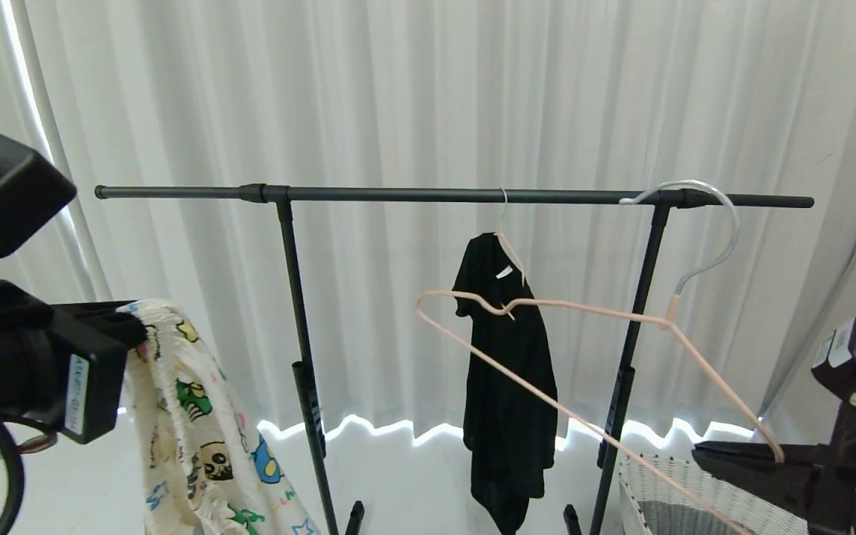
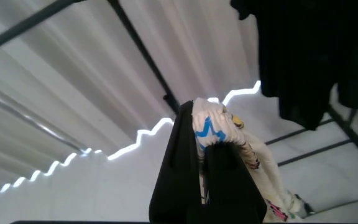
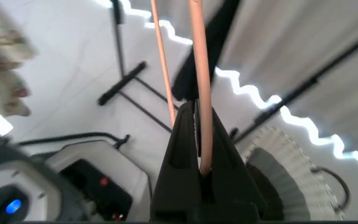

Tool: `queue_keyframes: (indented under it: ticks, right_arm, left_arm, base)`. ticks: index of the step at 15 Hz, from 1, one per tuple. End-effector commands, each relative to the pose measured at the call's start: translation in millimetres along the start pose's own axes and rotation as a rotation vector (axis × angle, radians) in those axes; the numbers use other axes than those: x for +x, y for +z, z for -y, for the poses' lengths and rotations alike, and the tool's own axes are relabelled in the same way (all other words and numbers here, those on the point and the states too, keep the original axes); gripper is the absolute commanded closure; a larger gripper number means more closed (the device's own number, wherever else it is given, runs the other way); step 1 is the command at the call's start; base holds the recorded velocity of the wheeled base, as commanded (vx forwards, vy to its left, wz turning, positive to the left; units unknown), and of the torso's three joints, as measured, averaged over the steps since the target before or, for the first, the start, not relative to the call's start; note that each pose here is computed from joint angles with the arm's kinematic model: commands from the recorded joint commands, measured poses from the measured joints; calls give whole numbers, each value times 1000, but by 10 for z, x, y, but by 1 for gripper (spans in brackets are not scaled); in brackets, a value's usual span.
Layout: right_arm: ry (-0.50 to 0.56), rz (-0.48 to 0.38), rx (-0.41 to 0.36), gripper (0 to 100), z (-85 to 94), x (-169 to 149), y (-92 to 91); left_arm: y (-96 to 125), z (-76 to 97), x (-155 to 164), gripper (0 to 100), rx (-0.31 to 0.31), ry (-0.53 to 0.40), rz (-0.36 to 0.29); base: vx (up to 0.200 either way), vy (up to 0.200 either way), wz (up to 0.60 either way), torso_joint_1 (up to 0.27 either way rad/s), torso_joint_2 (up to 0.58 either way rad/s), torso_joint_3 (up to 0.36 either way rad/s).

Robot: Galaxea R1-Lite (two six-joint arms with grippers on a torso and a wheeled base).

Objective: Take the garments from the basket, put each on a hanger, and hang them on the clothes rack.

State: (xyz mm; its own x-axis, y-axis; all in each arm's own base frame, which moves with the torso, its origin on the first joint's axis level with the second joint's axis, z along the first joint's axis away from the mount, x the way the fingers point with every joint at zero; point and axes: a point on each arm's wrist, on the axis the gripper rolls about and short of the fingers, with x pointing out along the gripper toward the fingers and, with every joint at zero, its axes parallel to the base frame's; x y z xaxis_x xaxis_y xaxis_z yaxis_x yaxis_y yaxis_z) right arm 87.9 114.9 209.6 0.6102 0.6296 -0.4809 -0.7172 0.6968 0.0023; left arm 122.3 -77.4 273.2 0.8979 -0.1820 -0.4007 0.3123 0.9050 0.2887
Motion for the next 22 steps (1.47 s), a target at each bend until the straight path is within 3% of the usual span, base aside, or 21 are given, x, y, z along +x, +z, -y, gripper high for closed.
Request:
queue_keyframes:
  ticks: [1,2,3,8,11,17,19,22]
  right_arm:
    - [105,-16,-28,100,-176,6,-23]
    - [155,-23,-25,100,-261,-6,-36]
    - [184,-26,-33,100,-309,-16,-44]
    - [210,-39,-32,100,-418,133,-17]
    - [232,-47,-40,100,-531,292,2]
    - [236,-48,-38,100,-567,347,26]
    - [235,-28,20,100,-607,444,93]
    - [244,-19,31,100,-686,562,168]
  left_arm:
    - [72,156,308,100,-54,-19,-78]
    - [93,177,457,100,-115,4,-118]
    - [82,159,571,100,-135,30,-151]
    - [70,159,738,100,-155,58,-196]
    - [88,184,894,100,-194,205,-221]
    - [147,178,918,100,-219,230,-205]
    - [187,168,909,100,-226,231,-191]
    - [188,138,935,100,-235,247,-195]
  base:
    - [0,0,0,0,0,0]
    - [0,0,0,0,0,0]
    - [0,0,0,0,0,0]
    - [0,0,0,0,0,0]
    - [0,0,0,0,0,0]
    - [0,0,0,0,0,0]
    - [0,0,0,0,0,0]
    - [0,0,0,0,0,0]
